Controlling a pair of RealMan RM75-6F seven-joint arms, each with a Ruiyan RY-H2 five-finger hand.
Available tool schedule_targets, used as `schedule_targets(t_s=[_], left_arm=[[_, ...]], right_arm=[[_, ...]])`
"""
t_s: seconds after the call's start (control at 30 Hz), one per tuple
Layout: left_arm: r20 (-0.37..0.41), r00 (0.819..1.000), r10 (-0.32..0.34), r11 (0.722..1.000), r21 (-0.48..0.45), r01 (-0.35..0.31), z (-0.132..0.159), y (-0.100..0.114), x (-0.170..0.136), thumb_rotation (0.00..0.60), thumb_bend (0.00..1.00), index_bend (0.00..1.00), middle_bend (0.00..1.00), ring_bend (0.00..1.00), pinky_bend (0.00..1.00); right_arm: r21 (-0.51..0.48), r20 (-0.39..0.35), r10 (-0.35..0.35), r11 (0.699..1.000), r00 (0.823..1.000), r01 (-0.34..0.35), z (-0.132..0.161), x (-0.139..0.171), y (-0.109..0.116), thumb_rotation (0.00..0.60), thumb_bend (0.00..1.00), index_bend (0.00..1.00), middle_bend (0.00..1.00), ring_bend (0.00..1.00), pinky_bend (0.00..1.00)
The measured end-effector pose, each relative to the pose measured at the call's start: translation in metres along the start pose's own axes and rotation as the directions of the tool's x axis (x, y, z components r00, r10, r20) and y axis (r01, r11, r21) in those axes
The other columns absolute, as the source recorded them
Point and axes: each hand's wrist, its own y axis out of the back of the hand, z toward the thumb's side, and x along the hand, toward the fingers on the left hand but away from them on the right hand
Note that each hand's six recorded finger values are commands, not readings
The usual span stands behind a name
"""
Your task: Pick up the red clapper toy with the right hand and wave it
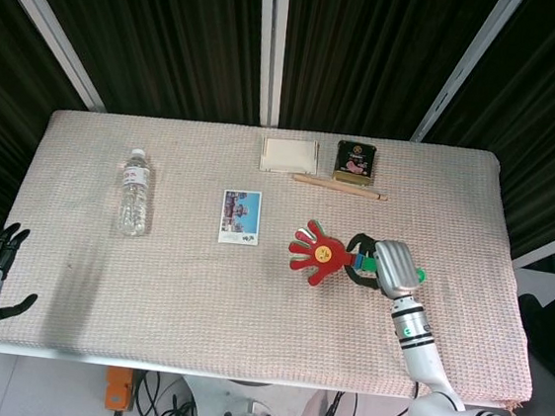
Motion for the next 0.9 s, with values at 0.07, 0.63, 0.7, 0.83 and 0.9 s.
schedule_targets(t_s=[0.07, 0.63, 0.7, 0.83, 0.9], left_arm=[[0.0, 1.0, 0.001, 1.0, -0.001, -0.001, 0.0, 0.0, 0.0, 0.6, 0.16, 0.04, 0.0, 0.0, 0.0], [0.005, 1.0, 0.009, 1.0, -0.013, -0.009, 0.0, 0.002, 0.0, 0.6, 0.16, 0.04, 0.0, 0.0, 0.0], [0.006, 1.0, 0.009, 1.0, -0.013, -0.009, 0.0, 0.001, 0.0, 0.6, 0.16, 0.04, 0.0, 0.0, 0.0], [0.005, 1.0, 0.007, 1.0, -0.012, -0.007, 0.001, 0.001, 0.0, 0.6, 0.16, 0.04, 0.0, 0.0, 0.0], [0.004, 1.0, 0.006, 1.0, -0.011, -0.006, 0.001, 0.001, 0.0, 0.6, 0.16, 0.04, 0.0, 0.0, 0.0]], right_arm=[[-0.052, -0.007, -0.019, 0.998, 1.0, 0.018, 0.003, 0.0, 0.005, 0.6, 0.45, 0.94, 0.77, 0.74, 0.92], [-0.818, -0.1, -0.108, 0.574, 0.989, -0.02, 0.045, 0.012, 0.077, 0.6, 0.46, 0.94, 0.78, 0.74, 0.92], [-0.876, -0.113, -0.098, 0.479, 0.989, -0.052, 0.046, 0.014, 0.087, 0.6, 0.46, 0.94, 0.78, 0.74, 0.92], [-0.923, -0.124, -0.067, 0.375, 0.99, -0.09, 0.044, 0.015, 0.094, 0.6, 0.46, 0.94, 0.78, 0.74, 0.92], [-0.924, -0.121, -0.047, 0.371, 0.992, -0.095, 0.041, 0.015, 0.092, 0.6, 0.46, 0.94, 0.78, 0.74, 0.92]])
